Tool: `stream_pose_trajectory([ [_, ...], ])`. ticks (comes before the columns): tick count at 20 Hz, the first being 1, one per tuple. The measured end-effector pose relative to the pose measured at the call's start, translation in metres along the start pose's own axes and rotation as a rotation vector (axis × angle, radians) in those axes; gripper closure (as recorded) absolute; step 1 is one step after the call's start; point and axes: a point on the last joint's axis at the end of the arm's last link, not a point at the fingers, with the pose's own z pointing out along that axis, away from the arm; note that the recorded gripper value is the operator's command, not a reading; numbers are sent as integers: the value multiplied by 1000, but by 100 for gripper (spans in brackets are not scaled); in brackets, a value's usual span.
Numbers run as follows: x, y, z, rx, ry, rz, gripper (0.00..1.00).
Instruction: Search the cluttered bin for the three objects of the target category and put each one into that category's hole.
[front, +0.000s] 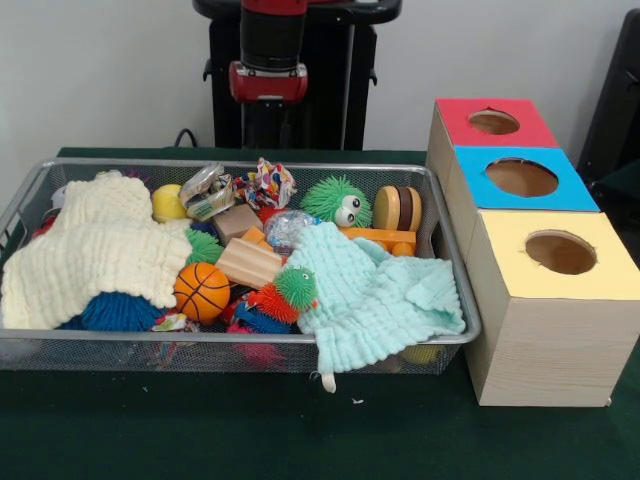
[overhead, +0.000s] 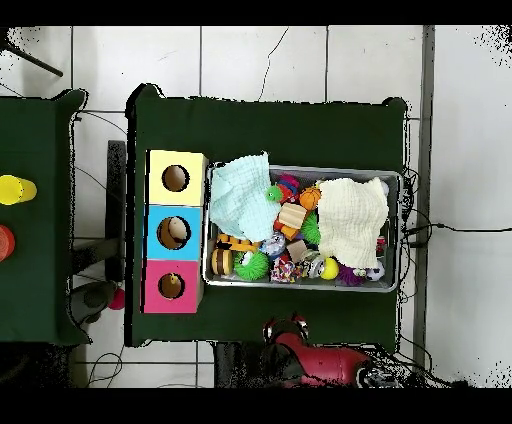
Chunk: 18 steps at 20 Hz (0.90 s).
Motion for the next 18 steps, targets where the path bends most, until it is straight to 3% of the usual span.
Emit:
stream_pose_trajectory([
  [12,-25,1,23,21,-101,3,0],
  [18,-25,2,34,17,-106,-1,0],
])
